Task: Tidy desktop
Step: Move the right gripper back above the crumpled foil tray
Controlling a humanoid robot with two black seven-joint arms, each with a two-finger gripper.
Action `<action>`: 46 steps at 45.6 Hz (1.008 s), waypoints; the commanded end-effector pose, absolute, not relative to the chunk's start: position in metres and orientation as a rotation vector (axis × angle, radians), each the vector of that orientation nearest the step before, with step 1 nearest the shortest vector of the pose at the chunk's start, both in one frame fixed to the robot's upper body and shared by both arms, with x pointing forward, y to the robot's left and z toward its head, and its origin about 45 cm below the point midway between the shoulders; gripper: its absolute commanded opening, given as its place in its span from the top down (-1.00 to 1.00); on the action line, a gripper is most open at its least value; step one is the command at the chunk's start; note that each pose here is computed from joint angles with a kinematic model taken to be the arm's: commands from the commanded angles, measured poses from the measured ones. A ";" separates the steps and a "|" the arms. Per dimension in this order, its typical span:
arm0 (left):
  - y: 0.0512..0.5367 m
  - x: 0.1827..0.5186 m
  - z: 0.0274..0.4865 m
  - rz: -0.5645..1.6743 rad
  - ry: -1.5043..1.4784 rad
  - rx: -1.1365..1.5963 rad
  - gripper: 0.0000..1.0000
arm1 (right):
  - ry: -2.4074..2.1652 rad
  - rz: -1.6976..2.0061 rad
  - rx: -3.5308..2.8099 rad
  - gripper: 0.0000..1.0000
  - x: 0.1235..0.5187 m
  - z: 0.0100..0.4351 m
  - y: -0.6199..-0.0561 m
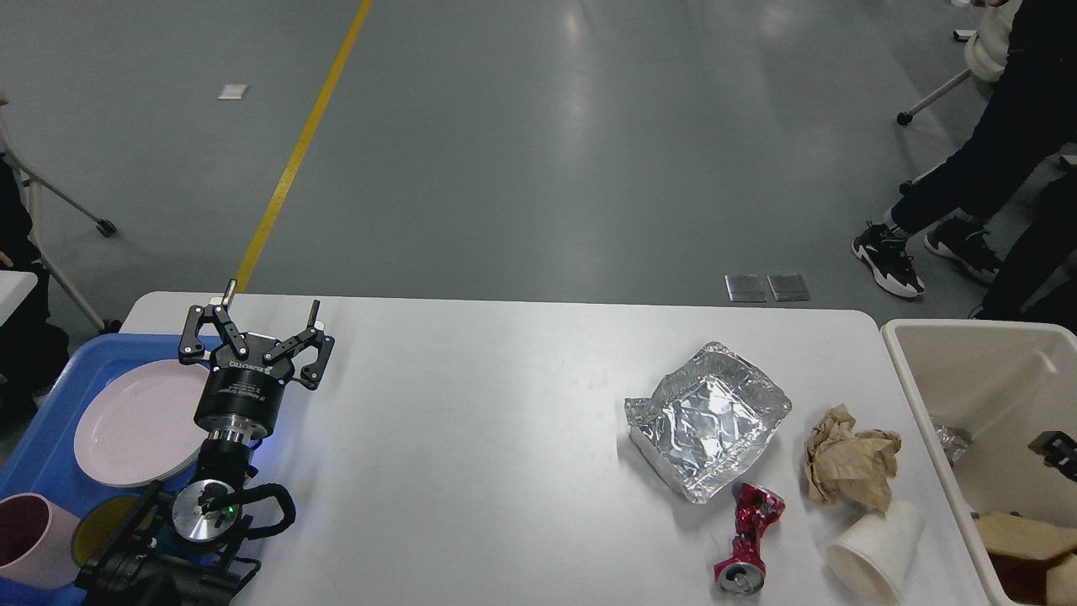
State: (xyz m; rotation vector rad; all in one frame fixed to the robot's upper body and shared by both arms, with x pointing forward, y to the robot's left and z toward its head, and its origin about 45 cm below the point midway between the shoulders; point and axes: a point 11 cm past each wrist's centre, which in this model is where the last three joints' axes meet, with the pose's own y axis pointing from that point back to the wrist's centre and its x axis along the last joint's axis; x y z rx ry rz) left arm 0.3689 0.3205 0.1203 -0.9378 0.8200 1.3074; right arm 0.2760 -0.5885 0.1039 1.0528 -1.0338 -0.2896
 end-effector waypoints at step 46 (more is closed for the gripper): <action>0.321 0.369 0.120 1.309 0.821 -0.937 -0.93 | -0.154 -0.101 1.609 -1.00 0.315 0.383 -0.271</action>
